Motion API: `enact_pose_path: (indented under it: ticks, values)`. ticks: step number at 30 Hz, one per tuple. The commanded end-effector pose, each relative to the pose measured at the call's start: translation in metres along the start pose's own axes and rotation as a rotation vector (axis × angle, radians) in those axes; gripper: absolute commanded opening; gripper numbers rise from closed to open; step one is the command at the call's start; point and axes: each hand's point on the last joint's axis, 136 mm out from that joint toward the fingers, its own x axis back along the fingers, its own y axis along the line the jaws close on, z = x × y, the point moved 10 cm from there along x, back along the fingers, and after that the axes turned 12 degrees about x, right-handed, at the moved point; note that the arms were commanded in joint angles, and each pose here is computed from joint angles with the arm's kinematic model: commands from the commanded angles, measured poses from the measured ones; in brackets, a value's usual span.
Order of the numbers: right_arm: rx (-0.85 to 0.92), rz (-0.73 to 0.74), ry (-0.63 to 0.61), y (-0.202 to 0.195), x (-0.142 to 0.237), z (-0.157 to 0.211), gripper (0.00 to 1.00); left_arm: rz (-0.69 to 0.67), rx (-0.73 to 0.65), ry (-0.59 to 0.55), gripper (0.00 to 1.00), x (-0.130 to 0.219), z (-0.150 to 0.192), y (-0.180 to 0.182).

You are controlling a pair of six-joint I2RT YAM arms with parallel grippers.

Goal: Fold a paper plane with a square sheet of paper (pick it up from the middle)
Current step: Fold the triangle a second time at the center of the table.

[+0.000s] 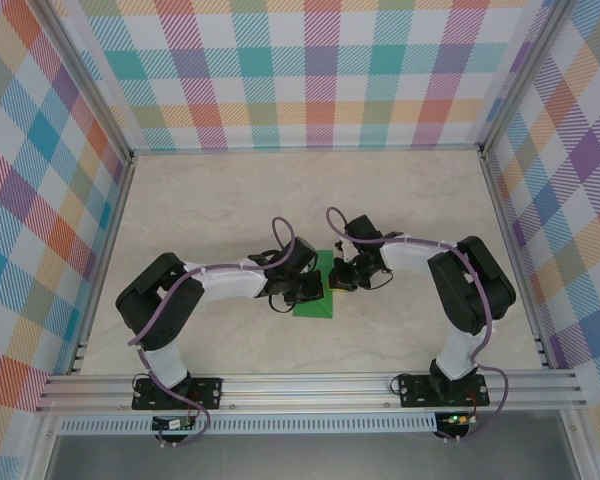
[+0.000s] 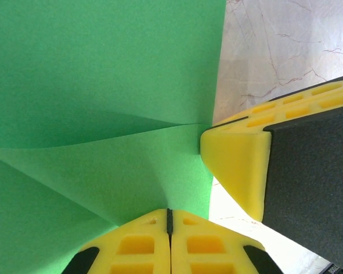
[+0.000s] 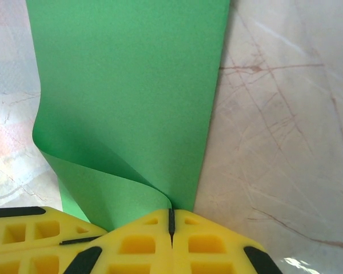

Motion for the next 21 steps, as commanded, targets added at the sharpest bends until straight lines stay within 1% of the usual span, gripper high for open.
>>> enact_pose_path:
  ticks: [1,21]
  values:
    - [0.021,-0.006,0.014,0.0038,-0.0018,-0.0041,0.05,-0.016,-0.01,0.004,0.05,-0.004,-0.0006,0.0046]
    - [0.005,0.004,0.035,0.0022,-0.0025,-0.0003,0.06,-0.053,-0.004,-0.003,0.05,-0.0054,0.0003,0.0111]
